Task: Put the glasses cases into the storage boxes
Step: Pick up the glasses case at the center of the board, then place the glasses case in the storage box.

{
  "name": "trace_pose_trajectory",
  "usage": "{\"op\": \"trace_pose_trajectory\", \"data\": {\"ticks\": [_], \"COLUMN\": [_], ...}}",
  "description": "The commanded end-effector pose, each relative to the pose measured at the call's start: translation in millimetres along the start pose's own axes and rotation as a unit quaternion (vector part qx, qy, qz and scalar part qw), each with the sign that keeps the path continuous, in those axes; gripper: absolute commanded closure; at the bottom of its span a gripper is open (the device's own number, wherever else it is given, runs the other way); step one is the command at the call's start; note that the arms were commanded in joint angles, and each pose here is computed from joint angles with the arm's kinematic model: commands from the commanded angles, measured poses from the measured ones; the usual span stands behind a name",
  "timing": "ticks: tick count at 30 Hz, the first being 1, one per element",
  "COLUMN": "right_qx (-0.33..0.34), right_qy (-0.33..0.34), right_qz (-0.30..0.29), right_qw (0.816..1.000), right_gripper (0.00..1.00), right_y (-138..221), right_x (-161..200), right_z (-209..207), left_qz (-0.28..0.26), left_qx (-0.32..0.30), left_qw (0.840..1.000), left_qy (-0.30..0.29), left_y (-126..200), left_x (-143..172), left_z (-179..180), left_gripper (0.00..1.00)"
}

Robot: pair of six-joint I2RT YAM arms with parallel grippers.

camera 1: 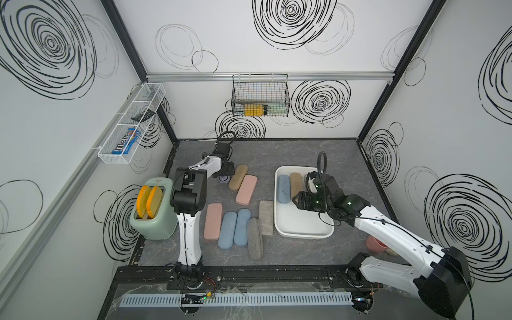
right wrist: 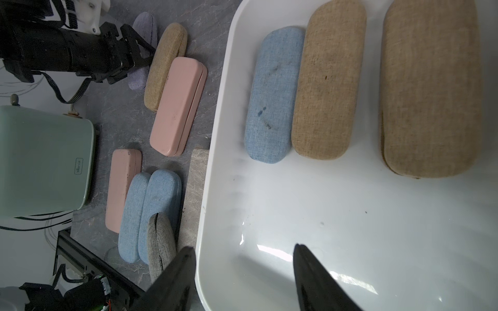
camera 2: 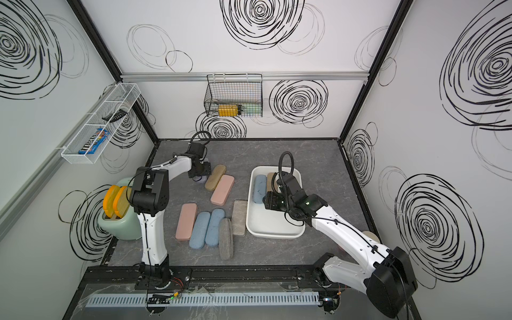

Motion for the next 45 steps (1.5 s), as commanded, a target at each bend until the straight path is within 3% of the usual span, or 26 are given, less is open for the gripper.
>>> {"op": "trace_pose_trajectory", "data": {"ticks": [1,15,21,27,32,40,45], "right_qx": [-0.005,-0.002,0.012,0.025,0.036,0.038,0.026], "right_qy": [0.001,0.003,-0.008,-0.035,-0.064,-0.097,-0.105], "right_qz": [-0.019,-0.042,-0.065,-0.092,-0.105,-0.105,-0.102], "right_qw": [1.0,0.999,0.998,0.995,0.992,0.989,0.989], "right_gripper": [0.38,0.4,0.4,0.4,0.41,0.42,0.42], "right_y": [8,23,40,60,72,75,74], "right_x": [-7,-21,-34,-51,-58,-56,-49], "right_z": [3,5,-5,-25,-45,-63,-64], "left_qz": [-0.03,-0.077,-0.079,-0.055,0.005,0.089,0.105], "left_qx": [0.032,0.109,0.183,0.292,0.332,0.366,0.33], "left_qw": [0.999,0.991,0.98,0.952,0.934,0.913,0.924], "left_qy": [0.018,0.021,-0.004,-0.073,-0.128,-0.159,-0.162], "left_y": [23,99,159,241,271,277,257], "left_x": [-16,-13,13,89,165,259,291], "left_z": [-5,-42,-80,-135,-163,-193,-201], "left_gripper": [0.3,0.39,0.39,0.34,0.35,0.35,0.36]}}
Point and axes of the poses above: each gripper's point midway between its finger pads, its own y axis back along the fingers, its own z axis along the line the jaws close on, x = y × z, the point moved 5 cm from there along y, back along the fingers, and after that the axes turned 2 degrees about y, right-handed, at the moved point
